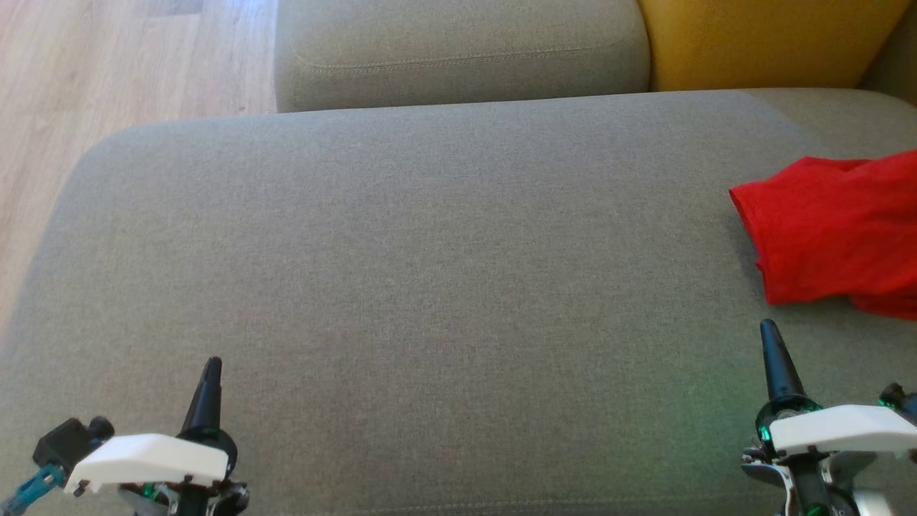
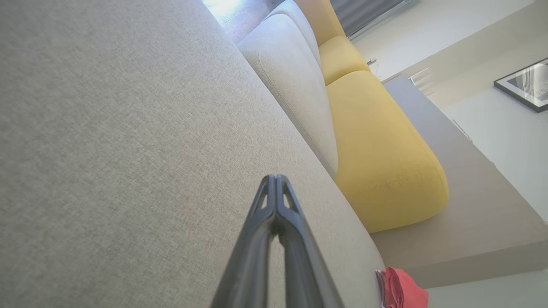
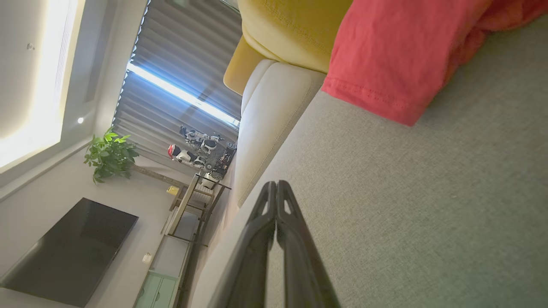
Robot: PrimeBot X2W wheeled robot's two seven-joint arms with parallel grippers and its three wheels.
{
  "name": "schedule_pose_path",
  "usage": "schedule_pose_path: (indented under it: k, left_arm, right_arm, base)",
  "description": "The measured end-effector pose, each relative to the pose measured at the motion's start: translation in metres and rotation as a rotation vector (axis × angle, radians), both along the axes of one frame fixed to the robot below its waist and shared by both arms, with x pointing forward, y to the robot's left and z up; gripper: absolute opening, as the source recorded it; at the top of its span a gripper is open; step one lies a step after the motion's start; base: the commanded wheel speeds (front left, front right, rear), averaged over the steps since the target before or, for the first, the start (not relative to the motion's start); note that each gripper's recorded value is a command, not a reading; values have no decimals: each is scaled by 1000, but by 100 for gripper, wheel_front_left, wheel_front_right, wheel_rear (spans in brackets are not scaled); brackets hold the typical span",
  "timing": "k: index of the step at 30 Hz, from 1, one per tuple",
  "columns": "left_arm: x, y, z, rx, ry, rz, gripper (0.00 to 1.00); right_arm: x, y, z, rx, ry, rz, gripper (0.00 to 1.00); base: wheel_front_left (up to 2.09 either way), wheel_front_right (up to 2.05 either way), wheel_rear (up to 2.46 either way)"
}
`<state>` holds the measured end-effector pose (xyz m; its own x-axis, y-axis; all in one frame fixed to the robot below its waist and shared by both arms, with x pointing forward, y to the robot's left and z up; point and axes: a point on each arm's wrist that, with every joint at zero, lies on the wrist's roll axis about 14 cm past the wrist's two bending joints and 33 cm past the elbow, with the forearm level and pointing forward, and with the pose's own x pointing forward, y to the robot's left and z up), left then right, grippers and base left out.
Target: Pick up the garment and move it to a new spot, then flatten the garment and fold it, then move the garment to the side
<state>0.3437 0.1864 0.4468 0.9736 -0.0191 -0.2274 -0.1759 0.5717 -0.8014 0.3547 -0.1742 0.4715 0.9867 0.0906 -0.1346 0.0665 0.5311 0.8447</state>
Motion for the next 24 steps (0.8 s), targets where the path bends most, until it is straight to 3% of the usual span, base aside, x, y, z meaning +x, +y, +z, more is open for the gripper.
schedule_pose_path:
  k: [24]
  left_arm:
    - [11, 3, 8, -287, -28, 58, 0]
  right_arm:
    - [8, -14, 3, 271, -8, -87, 0]
  base:
    - [0, 0, 0]
